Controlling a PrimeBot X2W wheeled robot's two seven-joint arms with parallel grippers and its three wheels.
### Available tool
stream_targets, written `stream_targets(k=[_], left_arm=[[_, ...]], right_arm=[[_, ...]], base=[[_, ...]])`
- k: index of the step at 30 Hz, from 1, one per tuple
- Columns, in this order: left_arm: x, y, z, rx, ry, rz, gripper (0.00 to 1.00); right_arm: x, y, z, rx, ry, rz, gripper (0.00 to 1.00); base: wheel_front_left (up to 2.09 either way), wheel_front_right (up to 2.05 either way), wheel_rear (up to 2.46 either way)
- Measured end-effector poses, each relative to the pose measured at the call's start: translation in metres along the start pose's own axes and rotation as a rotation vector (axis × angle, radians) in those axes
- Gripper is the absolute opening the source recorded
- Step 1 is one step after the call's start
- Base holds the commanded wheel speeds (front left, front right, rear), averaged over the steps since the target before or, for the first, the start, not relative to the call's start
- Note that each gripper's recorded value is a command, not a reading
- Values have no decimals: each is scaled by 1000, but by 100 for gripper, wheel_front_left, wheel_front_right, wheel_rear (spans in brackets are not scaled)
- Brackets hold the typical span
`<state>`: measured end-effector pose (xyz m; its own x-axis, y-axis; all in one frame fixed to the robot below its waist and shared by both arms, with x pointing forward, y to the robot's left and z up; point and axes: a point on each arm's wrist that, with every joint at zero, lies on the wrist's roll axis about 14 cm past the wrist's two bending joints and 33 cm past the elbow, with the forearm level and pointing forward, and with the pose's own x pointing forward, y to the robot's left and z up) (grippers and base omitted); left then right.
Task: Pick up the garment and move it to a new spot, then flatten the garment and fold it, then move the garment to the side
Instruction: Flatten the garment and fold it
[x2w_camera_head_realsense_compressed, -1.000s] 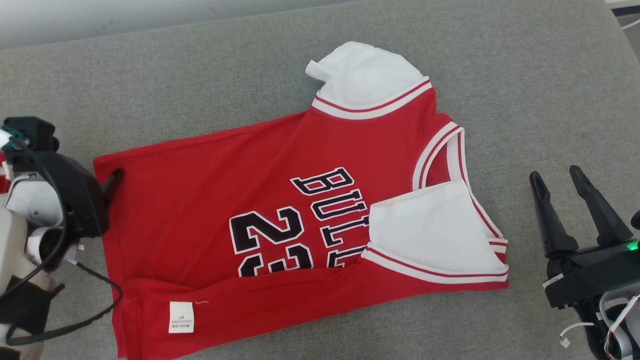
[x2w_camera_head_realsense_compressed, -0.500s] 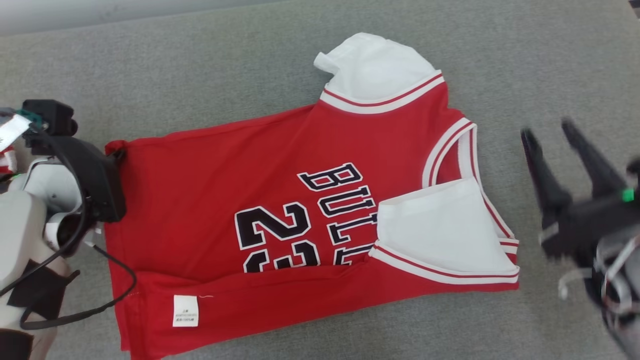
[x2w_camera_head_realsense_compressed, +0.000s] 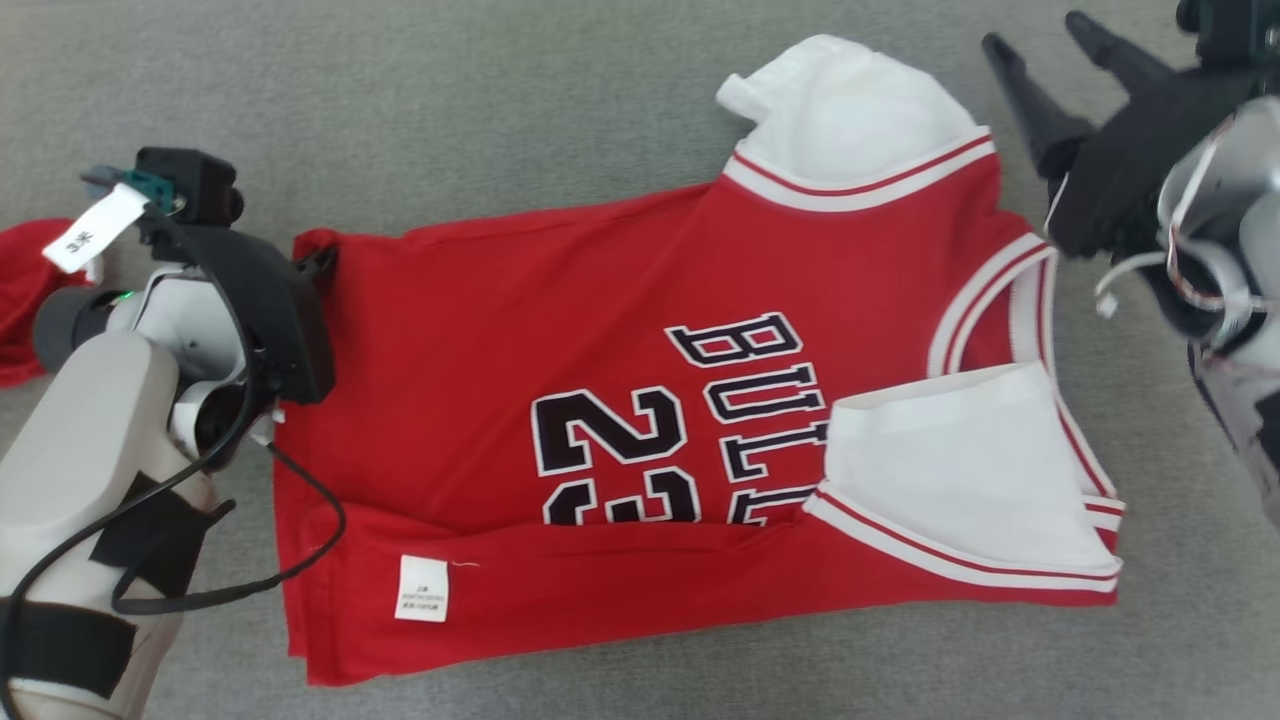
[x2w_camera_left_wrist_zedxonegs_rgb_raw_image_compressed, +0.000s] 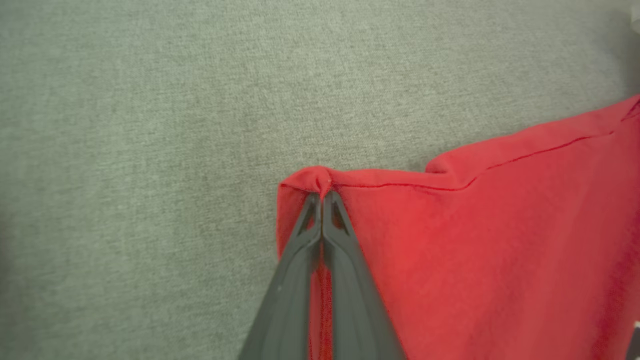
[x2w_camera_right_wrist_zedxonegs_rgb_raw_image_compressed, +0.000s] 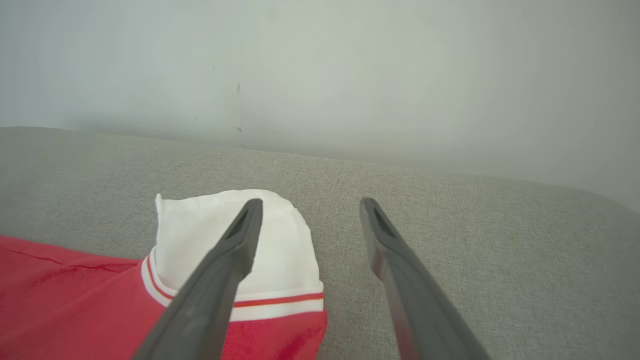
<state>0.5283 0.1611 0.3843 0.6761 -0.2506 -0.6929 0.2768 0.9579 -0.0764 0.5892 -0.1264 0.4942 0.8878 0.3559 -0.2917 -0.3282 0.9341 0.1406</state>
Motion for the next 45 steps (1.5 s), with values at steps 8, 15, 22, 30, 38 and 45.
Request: stream_targets(k=[8,15,22,30,38,45], left_arm=[[1,1,2,-5,-14,-1,0],[8,3,6,-32,-28,-9,0],[14,8,4,-43,-31,-6,0],[15,14,0,-66,-37,5,0],[12,21,-3,-75,-43,23,0],[2,30,-3,-117,-73,48,0]], right_arm=[[38,2,-12,18,132,-5,100],[74,16,-31,19,235,20,100],[92,35,-75,-2,368,64,100],[103,38,-89,-83,430,74,0],[103,37,-78,-101,382,71,0],[90,12,-48,-92,251,13,0]], base=[[0,0,0],[0,0,0],[0,0,0],[0,0,0],[0,0,0],[0,0,0]])
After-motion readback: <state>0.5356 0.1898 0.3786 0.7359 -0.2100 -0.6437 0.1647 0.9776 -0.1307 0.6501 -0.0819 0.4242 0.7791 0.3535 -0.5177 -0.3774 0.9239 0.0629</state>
